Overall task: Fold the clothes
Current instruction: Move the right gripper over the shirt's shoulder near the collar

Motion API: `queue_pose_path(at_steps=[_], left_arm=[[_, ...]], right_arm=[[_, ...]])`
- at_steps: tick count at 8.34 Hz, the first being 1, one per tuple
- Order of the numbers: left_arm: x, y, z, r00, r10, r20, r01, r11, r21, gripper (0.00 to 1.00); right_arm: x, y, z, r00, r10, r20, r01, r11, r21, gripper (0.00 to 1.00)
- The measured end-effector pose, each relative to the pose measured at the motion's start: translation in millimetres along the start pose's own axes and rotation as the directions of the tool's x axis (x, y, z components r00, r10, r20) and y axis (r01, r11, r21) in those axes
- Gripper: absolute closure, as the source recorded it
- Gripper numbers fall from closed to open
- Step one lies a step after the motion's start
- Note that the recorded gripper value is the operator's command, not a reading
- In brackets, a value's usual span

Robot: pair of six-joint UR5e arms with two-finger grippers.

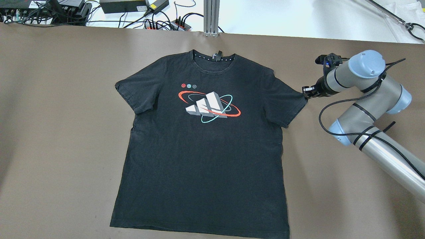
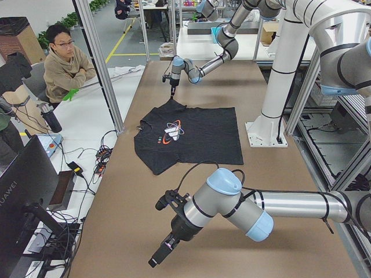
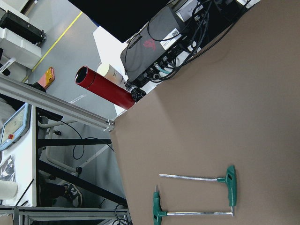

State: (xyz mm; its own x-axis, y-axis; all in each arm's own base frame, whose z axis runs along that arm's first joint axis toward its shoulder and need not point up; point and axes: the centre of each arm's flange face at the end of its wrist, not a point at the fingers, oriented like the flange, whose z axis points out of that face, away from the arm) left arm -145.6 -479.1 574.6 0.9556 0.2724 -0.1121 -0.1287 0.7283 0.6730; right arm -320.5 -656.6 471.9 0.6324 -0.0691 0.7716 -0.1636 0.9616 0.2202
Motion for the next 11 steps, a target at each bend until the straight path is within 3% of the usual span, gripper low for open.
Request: queue_pose_path(at_steps=[2, 4, 6, 11], left_arm=[[1.2, -0.5, 0.6, 1.000, 0.000, -0.002, 0.000, 1.000, 0.000, 0.00], [7.1, -2.4, 4.5, 1.000, -0.002, -0.010, 0.002, 1.000, -0.004, 0.00], [11.4, -6.0, 7.3, 1.000, -0.001, -0.016, 0.001, 1.000, -0.004, 0.00], [12.1, -8.1, 8.1, 1.000, -0.004, -0.015, 0.004, 1.000, -0.004, 0.00]], right_arm=[[-34.5, -5.0, -28.0, 0.999, 0.011, 0.054, -0.013, 0.999, 0.040, 1.00], [-88.9, 0.6, -42.8, 0.992, 0.056, 0.110, -0.061, 0.997, 0.039, 1.00], [-133.3, 0.9, -44.2, 0.989, 0.092, 0.117, -0.094, 0.995, 0.013, 1.00], [-218.5, -1.5, -34.7, 0.986, 0.144, 0.078, -0.150, 0.986, 0.076, 1.00]])
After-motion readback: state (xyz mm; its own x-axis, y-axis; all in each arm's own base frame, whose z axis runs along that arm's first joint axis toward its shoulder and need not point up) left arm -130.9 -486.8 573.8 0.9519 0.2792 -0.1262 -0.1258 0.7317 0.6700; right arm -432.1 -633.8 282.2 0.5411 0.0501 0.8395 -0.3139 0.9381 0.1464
